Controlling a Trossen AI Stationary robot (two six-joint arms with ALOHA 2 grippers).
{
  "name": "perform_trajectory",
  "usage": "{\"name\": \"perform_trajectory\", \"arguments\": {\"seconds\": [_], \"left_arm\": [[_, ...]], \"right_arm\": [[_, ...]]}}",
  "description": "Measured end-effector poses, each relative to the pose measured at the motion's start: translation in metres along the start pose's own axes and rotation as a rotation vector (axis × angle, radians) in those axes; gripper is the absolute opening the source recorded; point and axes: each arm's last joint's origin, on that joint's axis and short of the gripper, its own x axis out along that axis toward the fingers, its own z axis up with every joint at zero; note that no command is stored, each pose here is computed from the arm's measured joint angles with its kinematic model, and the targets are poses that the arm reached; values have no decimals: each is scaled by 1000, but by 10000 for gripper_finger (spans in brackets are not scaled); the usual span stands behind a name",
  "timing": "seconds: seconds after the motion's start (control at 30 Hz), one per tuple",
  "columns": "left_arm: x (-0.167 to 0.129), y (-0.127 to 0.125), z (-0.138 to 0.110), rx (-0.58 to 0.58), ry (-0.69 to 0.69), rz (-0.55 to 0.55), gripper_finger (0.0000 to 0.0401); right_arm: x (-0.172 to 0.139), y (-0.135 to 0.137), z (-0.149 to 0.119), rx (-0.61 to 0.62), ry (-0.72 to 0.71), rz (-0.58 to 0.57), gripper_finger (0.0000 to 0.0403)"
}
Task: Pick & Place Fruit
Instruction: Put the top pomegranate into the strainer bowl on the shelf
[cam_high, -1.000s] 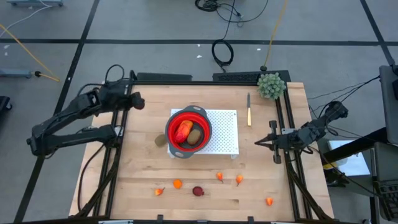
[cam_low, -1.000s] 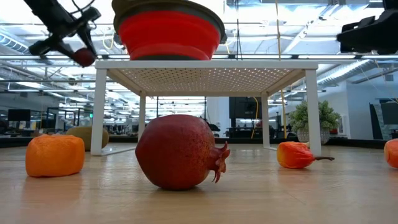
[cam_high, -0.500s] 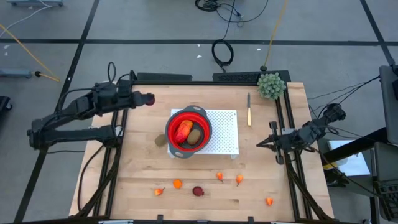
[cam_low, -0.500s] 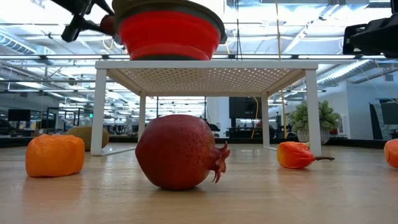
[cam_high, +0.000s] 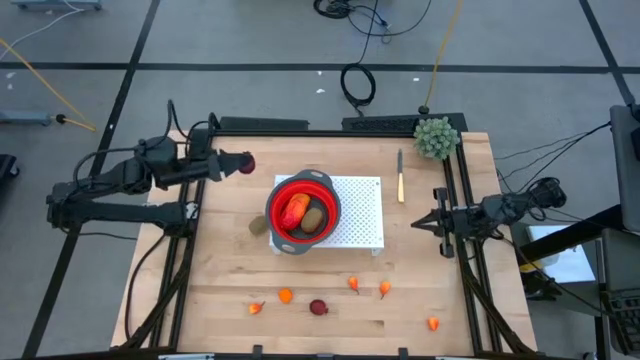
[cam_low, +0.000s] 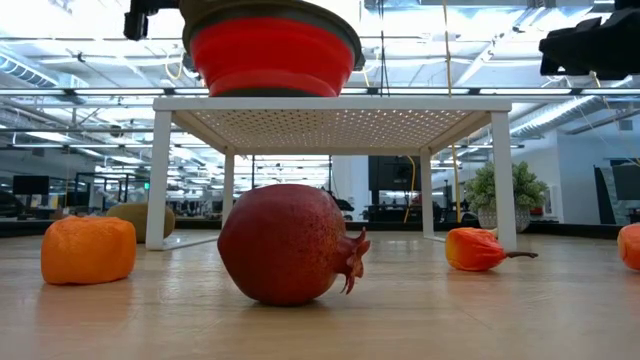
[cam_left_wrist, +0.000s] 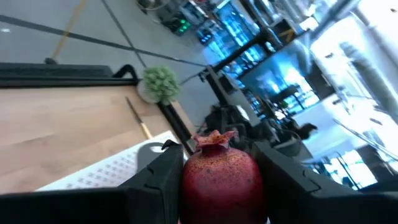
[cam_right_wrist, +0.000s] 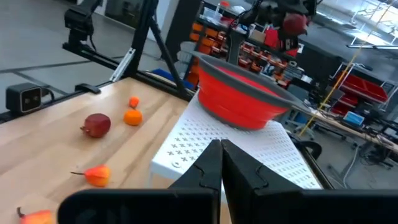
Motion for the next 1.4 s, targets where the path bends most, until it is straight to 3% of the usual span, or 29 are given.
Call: {"name": "perform_trajectory", "arguments": {"seconds": [0.77, 1.03, 1.4], "left_arm": [[32, -44, -50, 225, 144, -271, 166], [30, -65, -70, 376, 144, -432, 166], [17, -78, -88, 690, 136, -577, 166]], "right_arm": [[1, -15, -6, 48, 50, -139, 0], [2, -15, -6, 48, 43, -120, 0], [2, -16, -6, 48, 44, -124, 0]]}}
